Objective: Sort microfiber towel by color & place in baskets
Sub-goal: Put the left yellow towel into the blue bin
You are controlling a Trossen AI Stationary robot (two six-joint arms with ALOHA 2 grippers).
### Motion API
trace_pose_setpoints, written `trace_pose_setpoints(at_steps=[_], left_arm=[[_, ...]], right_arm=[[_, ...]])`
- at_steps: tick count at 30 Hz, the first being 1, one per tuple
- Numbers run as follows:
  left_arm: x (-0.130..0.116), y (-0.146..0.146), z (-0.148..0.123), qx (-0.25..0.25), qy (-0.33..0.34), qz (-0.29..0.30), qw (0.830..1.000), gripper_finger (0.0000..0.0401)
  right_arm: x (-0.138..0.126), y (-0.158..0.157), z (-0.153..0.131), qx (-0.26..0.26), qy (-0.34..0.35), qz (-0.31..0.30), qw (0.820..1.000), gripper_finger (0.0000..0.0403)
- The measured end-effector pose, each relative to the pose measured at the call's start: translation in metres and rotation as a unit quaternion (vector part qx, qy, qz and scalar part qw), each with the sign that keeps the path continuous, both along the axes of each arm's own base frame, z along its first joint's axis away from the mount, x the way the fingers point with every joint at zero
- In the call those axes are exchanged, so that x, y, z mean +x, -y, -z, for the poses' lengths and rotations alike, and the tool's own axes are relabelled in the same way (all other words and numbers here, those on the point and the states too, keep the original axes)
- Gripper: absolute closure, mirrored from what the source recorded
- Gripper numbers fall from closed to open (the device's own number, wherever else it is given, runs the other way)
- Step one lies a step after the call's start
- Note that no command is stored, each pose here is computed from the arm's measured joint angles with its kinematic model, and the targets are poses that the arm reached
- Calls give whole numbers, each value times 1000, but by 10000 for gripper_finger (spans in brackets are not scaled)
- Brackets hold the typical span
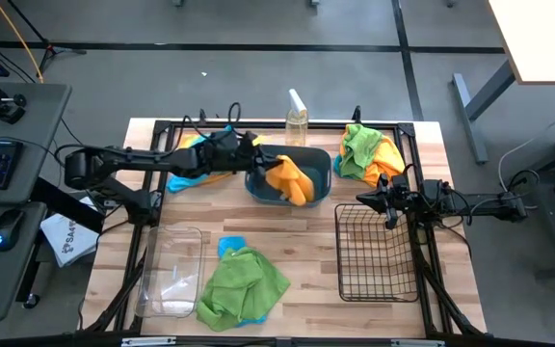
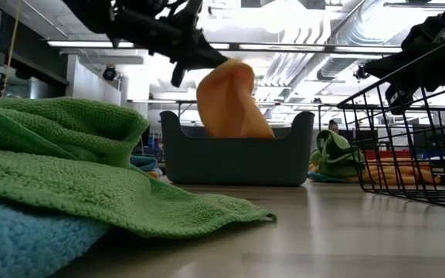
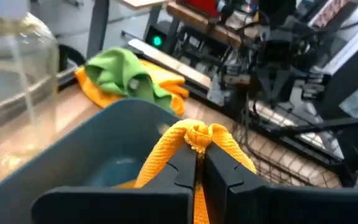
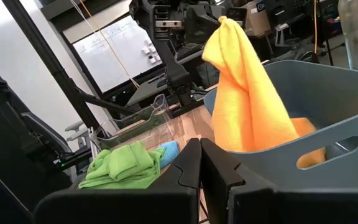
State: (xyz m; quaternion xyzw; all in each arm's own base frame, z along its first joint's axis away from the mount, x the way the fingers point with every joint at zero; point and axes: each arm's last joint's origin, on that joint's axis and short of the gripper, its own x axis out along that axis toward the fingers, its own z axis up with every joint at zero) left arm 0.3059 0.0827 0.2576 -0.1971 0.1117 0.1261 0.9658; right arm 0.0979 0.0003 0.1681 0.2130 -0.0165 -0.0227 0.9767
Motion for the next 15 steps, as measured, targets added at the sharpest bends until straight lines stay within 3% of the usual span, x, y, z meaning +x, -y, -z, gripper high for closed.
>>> trace_pose_setpoints(at_steps=[8,15], left_arm=[[-3,-14,-6,46,-56,9,997,395],[-3,-20,-26,111,-136,40,984,313]], right_arm=[[0,0,0,0,0,0,1000,402],[0,0,0,-1,0,0,1000,402]])
